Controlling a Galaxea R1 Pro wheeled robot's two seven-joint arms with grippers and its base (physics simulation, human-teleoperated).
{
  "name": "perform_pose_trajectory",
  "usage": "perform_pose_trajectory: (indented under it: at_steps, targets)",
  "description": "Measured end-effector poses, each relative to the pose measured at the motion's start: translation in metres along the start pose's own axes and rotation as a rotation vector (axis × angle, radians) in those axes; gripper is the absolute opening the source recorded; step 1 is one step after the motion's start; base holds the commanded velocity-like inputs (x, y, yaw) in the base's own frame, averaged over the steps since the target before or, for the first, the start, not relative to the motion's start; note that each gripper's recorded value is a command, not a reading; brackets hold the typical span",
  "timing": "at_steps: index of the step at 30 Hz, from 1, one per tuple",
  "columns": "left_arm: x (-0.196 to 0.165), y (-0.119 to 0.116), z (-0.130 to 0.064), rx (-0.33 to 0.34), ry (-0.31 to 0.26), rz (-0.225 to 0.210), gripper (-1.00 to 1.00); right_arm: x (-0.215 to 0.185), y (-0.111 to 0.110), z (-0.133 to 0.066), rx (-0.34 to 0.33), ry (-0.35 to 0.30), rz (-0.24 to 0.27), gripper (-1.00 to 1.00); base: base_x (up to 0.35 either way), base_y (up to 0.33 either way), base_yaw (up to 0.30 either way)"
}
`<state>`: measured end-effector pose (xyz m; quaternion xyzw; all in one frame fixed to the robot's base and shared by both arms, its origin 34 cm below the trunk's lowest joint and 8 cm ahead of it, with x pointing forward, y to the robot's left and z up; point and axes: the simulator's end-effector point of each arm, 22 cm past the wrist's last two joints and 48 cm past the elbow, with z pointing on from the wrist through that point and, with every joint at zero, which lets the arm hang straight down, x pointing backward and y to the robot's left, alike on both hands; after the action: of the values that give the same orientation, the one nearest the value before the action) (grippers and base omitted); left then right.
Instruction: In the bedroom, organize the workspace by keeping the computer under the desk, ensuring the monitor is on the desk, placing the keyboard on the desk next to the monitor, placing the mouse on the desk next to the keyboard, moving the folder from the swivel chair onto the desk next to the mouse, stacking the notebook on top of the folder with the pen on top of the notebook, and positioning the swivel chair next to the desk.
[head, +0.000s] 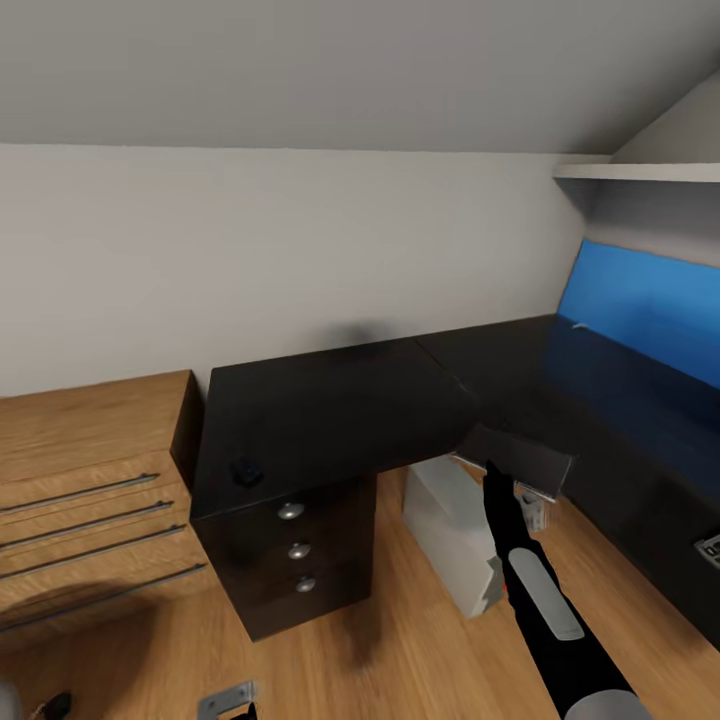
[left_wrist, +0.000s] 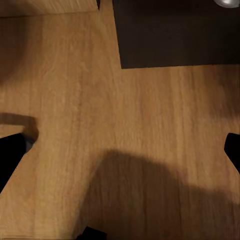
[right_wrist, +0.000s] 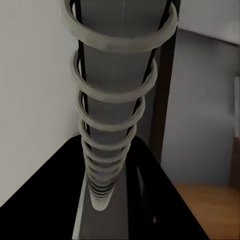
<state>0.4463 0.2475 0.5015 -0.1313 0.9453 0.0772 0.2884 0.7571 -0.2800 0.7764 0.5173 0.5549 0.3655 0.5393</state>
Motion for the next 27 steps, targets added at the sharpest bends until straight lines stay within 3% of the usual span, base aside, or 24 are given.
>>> perform_pose_trajectory:
  at_steps: [17, 22, 27]
  targets:
    - [0.002, 0.001, 0.000, -0.005, 0.003, 0.003, 1.00, 0.028, 0.007, -0.004, -0.022, 0.064, -0.037, -1.00, 0.000, 0.000, 0.236]
    - [0.010, -0.011, -0.004, 0.022, 0.010, 0.031, 1.00, 0.073, 0.022, -0.015, -0.068, 0.162, -0.098, -1.00, 0.000, 0.000, 0.090]
    - [0.012, -0.013, -0.005, 0.028, 0.012, 0.038, 1.00, 0.079, 0.025, -0.018, -0.093, 0.192, -0.153, -1.00, 0.000, 0.000, 0.012]
